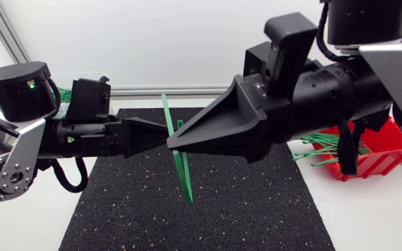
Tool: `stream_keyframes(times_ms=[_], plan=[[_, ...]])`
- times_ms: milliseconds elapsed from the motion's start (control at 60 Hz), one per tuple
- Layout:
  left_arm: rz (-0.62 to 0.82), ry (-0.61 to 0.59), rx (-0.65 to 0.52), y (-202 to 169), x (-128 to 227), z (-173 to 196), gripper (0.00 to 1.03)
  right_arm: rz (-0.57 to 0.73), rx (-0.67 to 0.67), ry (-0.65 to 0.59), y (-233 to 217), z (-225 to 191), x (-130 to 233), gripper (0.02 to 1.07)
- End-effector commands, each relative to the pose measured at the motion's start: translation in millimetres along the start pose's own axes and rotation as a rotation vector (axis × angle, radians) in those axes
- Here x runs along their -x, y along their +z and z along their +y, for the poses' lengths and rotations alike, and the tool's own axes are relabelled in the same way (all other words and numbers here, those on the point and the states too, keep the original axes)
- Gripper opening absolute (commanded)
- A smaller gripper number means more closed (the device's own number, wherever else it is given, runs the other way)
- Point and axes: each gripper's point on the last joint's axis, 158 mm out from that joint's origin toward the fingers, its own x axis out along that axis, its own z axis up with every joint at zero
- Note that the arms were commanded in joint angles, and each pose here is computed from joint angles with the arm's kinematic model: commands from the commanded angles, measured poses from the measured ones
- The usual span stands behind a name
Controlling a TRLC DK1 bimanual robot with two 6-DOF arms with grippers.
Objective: Take a green cable tie from the red box, thread the tail through the head to close it, then place it in the transparent bin on the left.
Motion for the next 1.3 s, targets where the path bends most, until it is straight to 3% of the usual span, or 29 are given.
stream_keyframes(times_ms=[0, 467, 1283], plan=[[0.005, 0.01, 0.041, -7, -1, 7, 0.04, 0.012, -0.082, -0.012, 4, -4, 0, 0.07], [-0.016, 0.019, 0.01, -3, -1, 2, 0.04, 0.018, -0.241, -0.069, 9, -34, 4, 0.07], [-0.046, 0.021, -0.04, 0, 3, -13, 0.04, 0.019, -0.252, -0.064, 11, -39, 6, 0.07]])
